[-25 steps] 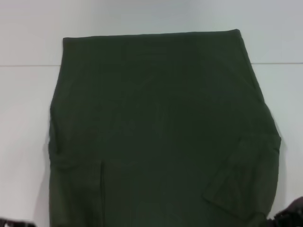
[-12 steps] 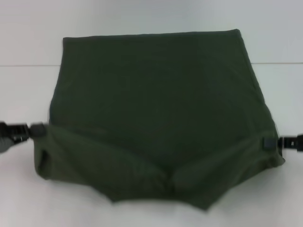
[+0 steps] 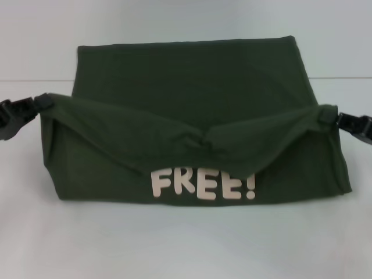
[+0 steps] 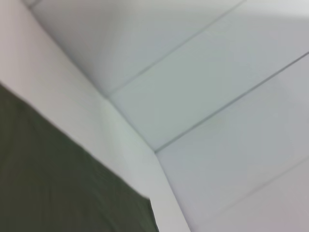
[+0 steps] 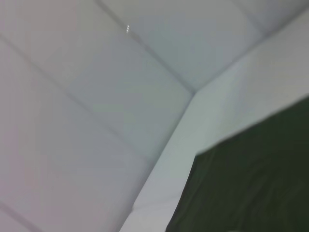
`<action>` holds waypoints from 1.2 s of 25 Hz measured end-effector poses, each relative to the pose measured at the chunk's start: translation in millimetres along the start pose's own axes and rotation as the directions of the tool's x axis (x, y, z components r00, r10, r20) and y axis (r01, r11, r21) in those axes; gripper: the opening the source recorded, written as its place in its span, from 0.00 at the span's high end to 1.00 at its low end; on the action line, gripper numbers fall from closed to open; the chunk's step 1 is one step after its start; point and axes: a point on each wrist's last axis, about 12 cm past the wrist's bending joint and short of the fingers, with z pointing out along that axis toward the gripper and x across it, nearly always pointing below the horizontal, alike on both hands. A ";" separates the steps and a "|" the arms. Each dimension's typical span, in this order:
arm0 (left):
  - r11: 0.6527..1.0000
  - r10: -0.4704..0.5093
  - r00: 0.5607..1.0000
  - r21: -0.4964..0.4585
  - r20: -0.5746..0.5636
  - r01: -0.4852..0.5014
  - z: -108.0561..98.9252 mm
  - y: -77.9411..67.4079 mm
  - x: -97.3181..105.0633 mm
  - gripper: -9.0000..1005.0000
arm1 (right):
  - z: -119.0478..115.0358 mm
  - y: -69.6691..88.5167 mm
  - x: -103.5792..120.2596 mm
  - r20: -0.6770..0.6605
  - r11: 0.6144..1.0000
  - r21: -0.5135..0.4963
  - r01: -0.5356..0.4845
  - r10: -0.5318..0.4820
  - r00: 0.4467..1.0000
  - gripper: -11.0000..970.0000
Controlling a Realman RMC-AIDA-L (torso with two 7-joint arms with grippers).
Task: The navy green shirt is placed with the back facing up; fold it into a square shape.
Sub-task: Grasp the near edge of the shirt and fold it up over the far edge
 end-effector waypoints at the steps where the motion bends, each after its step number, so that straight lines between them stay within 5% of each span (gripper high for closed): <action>1: 1.000 0.008 1.000 -0.008 0.017 -0.008 4.7 0.8 0.0 0.96 | 3.7 -1.0 -0.6 0.017 1.000 0.012 0.009 -0.010 1.000 0.87; 12: 0.988 0.108 0.987 -0.125 0.120 -0.093 46.4 7.8 4.8 0.96 | 29.1 -20.8 3.1 0.116 0.975 0.222 0.027 -0.053 0.992 0.86; 30: 0.955 0.193 0.971 -0.254 0.141 -0.153 77.4 15.8 6.3 0.96 | 42.0 -38.3 10.4 0.136 0.930 0.368 0.016 -0.071 0.988 0.83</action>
